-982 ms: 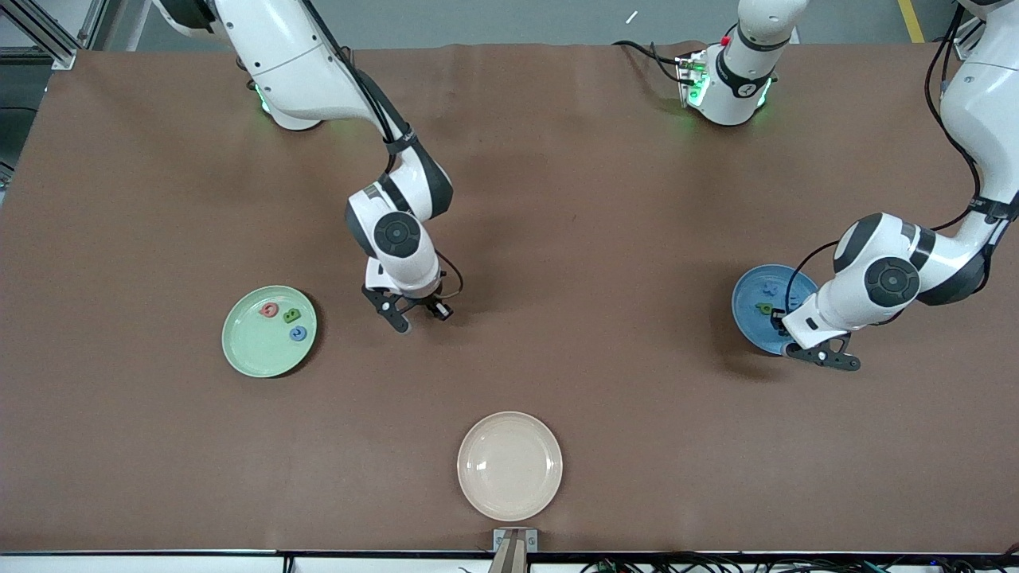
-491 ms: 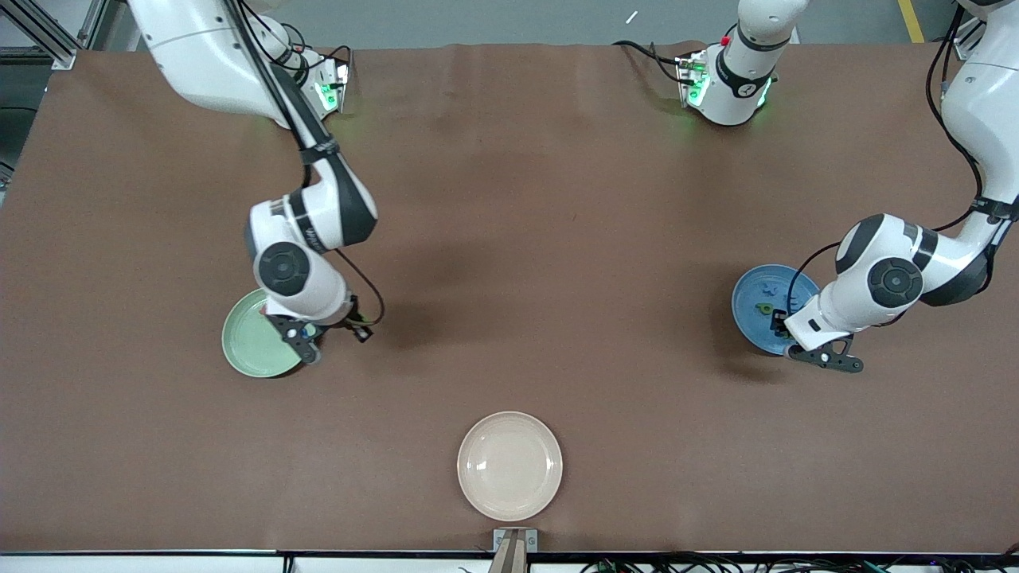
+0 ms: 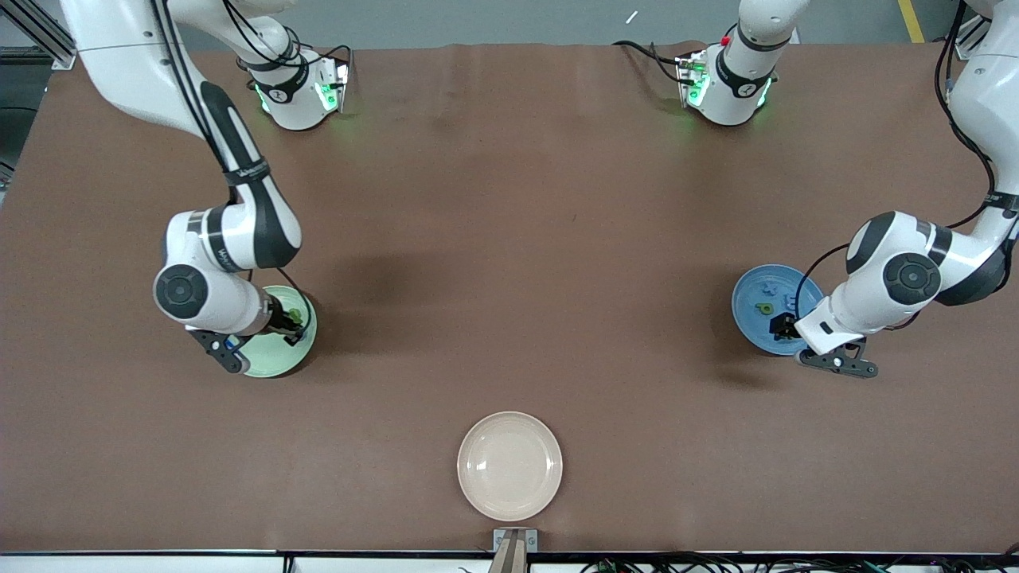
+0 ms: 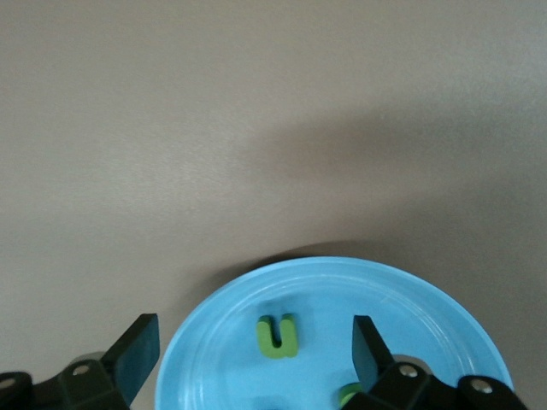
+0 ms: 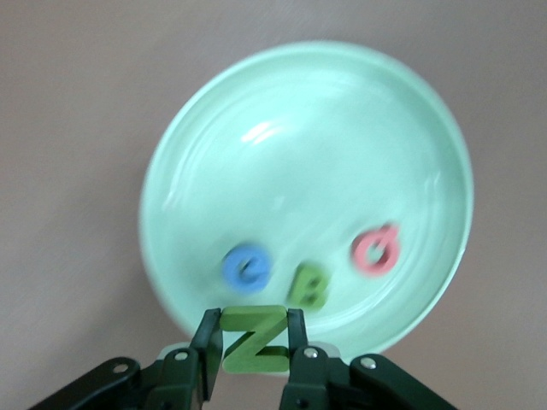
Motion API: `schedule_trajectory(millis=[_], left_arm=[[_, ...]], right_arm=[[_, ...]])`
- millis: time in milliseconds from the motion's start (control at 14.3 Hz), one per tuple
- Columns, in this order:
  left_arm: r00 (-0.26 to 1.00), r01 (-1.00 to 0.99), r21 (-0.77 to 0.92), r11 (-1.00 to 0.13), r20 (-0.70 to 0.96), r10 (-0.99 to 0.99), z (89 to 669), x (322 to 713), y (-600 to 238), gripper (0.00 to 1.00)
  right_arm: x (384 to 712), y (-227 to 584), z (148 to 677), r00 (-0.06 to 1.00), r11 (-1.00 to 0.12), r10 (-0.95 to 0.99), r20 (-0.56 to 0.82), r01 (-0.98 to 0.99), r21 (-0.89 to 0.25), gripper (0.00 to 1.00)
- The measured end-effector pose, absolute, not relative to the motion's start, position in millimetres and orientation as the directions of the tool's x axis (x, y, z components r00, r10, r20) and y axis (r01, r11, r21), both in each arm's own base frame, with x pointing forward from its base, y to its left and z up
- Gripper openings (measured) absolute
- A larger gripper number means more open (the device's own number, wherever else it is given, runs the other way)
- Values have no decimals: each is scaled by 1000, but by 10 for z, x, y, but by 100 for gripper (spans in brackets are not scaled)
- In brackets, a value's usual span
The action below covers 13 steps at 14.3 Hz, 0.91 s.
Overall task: Sort upper and lower case letters into plates
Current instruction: 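Release the Z with the right gripper while the left gripper withdraws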
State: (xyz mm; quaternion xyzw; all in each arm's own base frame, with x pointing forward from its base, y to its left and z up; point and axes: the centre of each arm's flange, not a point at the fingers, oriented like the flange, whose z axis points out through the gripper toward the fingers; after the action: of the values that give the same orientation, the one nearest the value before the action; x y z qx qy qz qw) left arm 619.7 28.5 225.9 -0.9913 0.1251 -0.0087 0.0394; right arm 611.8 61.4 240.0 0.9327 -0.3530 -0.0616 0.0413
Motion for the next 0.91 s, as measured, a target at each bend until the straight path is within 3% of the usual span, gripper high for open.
schedule_trajectory(millis=[280,911], left_arm=[[971,-239,-78,-968,9,-241,2276,6198,312,100],[992,-125,70,-990,-9,-126,2624,6348,160,100]], right_arm=[[6141,100,2323,752,-754,-656,-62,-651,83,35],[6096,132,1877,759,-763,-646,-79,-640,95,35]])
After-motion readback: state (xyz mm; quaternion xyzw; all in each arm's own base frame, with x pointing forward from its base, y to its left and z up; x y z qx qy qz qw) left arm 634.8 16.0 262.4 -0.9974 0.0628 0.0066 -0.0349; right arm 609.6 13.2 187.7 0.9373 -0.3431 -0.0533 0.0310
